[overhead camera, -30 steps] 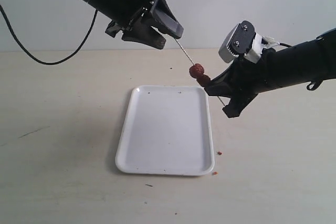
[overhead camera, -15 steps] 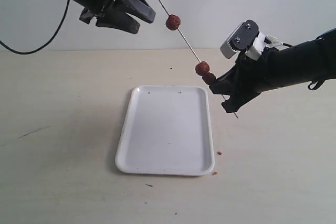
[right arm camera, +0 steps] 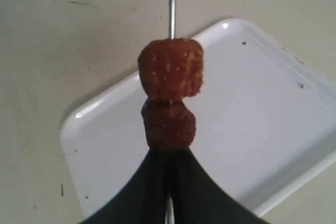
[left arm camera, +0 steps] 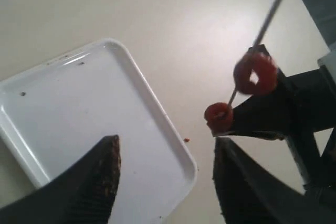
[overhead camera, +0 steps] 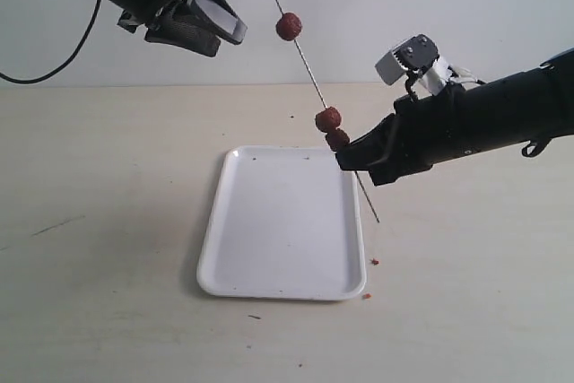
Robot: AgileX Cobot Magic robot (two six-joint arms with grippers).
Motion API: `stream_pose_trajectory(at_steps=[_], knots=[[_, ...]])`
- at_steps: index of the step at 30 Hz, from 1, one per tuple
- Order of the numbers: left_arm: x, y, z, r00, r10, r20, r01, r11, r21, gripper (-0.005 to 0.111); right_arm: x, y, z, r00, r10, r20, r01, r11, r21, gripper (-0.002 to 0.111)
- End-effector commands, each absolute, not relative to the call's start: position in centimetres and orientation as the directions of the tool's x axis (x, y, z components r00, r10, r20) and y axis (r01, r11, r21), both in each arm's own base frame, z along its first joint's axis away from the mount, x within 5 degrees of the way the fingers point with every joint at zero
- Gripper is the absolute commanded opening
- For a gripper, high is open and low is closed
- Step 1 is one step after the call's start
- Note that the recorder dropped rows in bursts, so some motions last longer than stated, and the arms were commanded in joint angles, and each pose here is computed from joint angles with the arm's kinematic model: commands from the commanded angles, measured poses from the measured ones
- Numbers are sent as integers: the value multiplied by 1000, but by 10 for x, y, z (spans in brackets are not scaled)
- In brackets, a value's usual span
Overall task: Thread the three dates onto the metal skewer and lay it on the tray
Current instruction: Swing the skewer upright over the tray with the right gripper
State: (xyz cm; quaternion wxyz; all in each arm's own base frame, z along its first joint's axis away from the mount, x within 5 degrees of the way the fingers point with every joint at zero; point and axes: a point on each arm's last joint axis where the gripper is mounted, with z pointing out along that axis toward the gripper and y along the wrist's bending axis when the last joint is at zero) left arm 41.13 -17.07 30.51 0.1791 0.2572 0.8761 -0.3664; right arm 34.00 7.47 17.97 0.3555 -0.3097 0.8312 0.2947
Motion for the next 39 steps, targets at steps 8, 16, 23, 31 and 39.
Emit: stream_pose_trajectory(at_steps=[8, 16, 23, 31, 39], knots=[[413, -164, 300, -793, 361, -491, 593, 643, -484, 54, 338, 73, 181, -861, 52, -506, -312, 732, 606, 0], [407, -175, 296, -804, 373, -462, 583, 644, -495, 40, 330, 77, 171, -938, 66, -340, -207, 680, 703, 0], [401, -166, 257, -843, 372, -389, 526, 722, -449, 0, 316, 97, 158, -959, 53, -280, -164, 702, 693, 0], [365, -138, 247, -762, 136, -634, 416, 853, -316, 0, 314, 131, 152, -954, 134, -269, -69, 775, 628, 0], [312, -120, 241, -653, 135, -746, 455, 857, -243, 0, 301, 149, 144, -975, 135, -176, 6, 811, 586, 0]])
